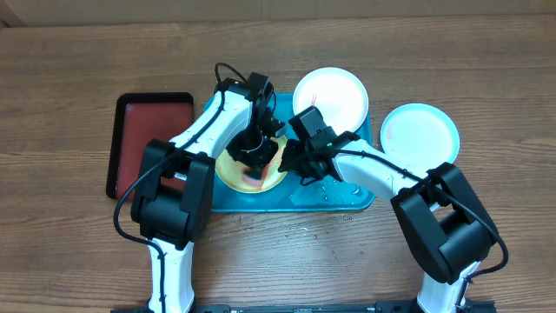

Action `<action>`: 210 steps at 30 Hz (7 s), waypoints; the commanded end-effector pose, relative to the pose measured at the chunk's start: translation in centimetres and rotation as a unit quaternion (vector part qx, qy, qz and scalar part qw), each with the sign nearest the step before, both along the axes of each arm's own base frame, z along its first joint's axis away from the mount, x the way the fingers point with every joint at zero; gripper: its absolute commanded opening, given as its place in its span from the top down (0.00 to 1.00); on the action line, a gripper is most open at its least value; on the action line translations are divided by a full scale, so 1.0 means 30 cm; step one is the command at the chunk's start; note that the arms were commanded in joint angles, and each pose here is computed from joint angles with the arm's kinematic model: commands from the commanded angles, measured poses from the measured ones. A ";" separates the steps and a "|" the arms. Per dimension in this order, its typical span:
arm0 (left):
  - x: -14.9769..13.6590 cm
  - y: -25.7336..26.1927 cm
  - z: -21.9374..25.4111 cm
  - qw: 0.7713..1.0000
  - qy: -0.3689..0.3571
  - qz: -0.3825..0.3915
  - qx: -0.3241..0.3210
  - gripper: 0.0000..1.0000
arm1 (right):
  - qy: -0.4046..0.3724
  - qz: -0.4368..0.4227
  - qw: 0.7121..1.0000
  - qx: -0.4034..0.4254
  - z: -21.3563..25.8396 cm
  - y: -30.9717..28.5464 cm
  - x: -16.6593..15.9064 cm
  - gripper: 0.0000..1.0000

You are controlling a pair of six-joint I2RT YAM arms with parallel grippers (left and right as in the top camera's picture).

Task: Clean dirty plates on tray and stack at the side
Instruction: 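Continue scrubbing the yellow plate center with the left gripper sponge, then lift the yellow plate with the right gripper, raise the sponge, then carry the yellow plate right and stack it on the light blue plate, then grasp the white plate rim with the right gripper, drag it left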

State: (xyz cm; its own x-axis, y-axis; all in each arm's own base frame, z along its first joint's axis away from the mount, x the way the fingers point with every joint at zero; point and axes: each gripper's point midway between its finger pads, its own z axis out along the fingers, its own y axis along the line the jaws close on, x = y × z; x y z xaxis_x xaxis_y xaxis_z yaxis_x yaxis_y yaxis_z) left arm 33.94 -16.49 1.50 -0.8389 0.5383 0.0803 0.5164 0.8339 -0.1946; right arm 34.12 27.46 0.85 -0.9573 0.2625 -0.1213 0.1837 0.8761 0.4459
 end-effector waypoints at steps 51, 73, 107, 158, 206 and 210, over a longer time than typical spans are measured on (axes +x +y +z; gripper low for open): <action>0.353 0.234 0.320 0.938 -0.094 0.333 -0.030 0.96 | -0.034 0.051 0.992 -0.112 0.181 -0.073 -0.008 0.96; 0.272 0.246 0.206 0.933 -0.050 0.356 0.004 0.96 | -0.285 0.009 0.840 -0.461 0.620 -0.302 -0.097 0.96; 0.273 0.246 0.206 0.933 -0.051 0.356 0.004 0.96 | -0.489 -0.005 0.648 -0.584 0.936 -0.226 -0.182 0.96; 0.273 0.239 0.206 0.934 -0.054 0.352 0.007 0.96 | 0.095 -0.304 0.945 -0.073 0.230 -1.245 0.002 0.96; 0.360 0.185 0.496 0.950 -0.163 0.265 -0.001 0.96 | -0.008 -0.173 0.982 -0.073 0.181 -0.597 0.317 0.76; 0.362 0.185 0.497 0.950 -0.163 0.265 -0.002 0.96 | 0.020 -0.170 0.982 -0.083 0.102 -0.594 0.302 0.77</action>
State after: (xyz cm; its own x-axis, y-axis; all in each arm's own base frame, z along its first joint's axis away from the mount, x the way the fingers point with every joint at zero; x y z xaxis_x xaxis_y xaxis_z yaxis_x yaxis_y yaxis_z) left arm 44.59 -11.32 15.17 -0.9808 0.0154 -0.1944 0.0380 0.9928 -0.1134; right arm 43.73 10.08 6.07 -0.8356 0.5177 -0.1835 0.4416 0.8319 0.3360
